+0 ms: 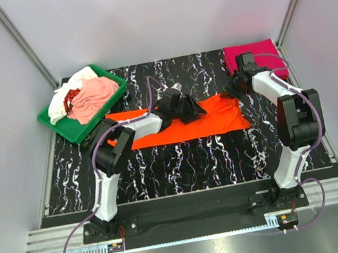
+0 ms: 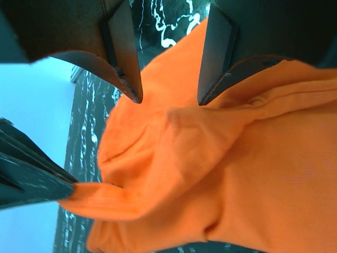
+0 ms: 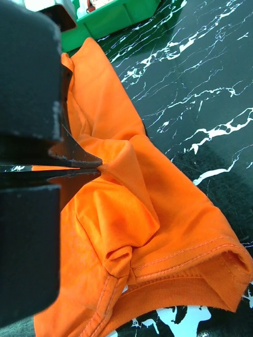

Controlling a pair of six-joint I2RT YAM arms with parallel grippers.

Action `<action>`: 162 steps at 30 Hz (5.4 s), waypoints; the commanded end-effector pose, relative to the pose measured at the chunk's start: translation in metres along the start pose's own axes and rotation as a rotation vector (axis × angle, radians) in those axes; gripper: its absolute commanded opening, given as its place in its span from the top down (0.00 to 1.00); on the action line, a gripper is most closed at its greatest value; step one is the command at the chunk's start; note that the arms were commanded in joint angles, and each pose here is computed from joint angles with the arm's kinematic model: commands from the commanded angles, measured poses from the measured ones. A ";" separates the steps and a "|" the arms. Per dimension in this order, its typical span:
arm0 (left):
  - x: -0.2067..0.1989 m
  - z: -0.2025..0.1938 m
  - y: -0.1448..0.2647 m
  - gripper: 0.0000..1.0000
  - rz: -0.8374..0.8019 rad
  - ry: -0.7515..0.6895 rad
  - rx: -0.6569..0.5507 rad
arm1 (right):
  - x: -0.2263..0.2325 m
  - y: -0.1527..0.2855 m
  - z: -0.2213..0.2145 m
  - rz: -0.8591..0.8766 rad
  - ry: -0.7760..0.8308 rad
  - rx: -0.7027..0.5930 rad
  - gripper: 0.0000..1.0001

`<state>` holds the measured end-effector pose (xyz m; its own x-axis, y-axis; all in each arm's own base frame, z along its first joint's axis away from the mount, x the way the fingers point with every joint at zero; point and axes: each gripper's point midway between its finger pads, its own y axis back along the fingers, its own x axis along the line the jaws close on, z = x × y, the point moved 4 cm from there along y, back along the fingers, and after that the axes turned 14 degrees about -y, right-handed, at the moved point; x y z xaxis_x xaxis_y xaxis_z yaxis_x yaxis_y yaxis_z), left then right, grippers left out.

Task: Fold and stack the t-shirts
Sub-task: Fold the tshirt

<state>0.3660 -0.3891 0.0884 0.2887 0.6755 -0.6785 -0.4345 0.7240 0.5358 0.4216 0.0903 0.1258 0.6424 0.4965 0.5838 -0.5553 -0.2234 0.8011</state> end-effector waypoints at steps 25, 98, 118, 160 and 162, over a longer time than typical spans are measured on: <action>-0.014 0.022 -0.020 0.67 -0.013 0.029 -0.056 | 0.011 0.014 0.004 0.057 0.011 -0.021 1.00; 0.111 0.052 0.138 0.52 0.423 -0.058 0.051 | -0.024 -0.008 0.008 -0.008 0.253 0.016 0.76; 0.173 -0.021 0.173 0.54 0.621 0.032 0.169 | -0.135 0.035 -0.002 -0.363 -0.074 -0.215 0.74; 0.037 0.032 0.267 0.40 0.208 -0.343 -0.048 | -0.029 0.017 -0.021 0.002 -0.032 -0.088 0.68; 0.033 0.034 0.270 0.40 0.185 -0.349 -0.051 | -0.039 -0.002 -0.024 -0.042 -0.025 -0.068 0.69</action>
<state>0.2870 -0.1661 0.2020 0.3884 0.8432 -0.3717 -0.5269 0.5342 0.6611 0.3723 0.0793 0.1124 0.6828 0.5137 0.5195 -0.5441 -0.1170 0.8308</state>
